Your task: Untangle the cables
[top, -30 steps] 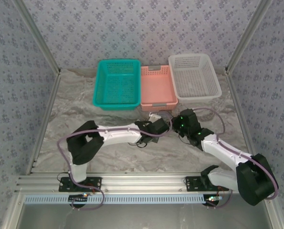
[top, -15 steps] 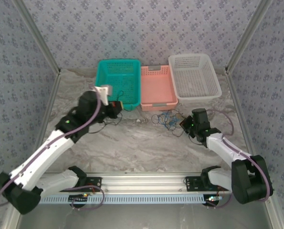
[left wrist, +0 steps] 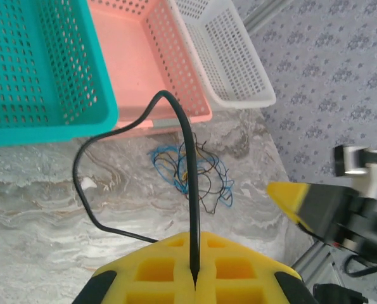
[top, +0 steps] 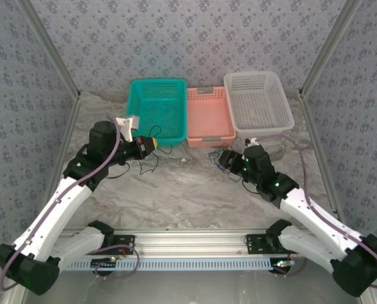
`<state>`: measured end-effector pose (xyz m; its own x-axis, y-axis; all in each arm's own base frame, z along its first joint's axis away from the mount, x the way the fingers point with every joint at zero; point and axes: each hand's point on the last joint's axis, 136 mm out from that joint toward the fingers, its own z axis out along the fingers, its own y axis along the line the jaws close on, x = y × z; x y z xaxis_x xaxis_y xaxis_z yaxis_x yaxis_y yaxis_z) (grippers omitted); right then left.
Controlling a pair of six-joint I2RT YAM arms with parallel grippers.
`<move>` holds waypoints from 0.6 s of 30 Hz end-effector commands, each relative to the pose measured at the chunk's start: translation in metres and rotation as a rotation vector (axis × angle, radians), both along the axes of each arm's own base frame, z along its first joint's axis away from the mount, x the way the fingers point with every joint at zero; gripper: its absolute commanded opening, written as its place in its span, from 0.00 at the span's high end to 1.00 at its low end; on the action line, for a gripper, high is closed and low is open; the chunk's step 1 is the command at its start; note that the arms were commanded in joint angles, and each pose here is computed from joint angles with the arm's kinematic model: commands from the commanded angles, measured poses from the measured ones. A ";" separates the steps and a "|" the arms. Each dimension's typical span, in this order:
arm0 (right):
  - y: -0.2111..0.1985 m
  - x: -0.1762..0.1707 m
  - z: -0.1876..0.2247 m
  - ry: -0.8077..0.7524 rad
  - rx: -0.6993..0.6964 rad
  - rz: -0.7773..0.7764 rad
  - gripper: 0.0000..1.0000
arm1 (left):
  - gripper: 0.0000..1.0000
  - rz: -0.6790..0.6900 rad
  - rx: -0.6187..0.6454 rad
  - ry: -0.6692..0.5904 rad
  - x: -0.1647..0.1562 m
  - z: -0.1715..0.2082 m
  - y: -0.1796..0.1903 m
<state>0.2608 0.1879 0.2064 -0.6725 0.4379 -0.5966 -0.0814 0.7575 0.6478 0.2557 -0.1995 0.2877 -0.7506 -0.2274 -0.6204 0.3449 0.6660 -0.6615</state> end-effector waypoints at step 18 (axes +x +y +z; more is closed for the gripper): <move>0.178 0.010 0.032 -0.142 0.048 0.275 0.45 | 1.00 -0.070 -0.070 0.039 -0.016 -0.010 -0.017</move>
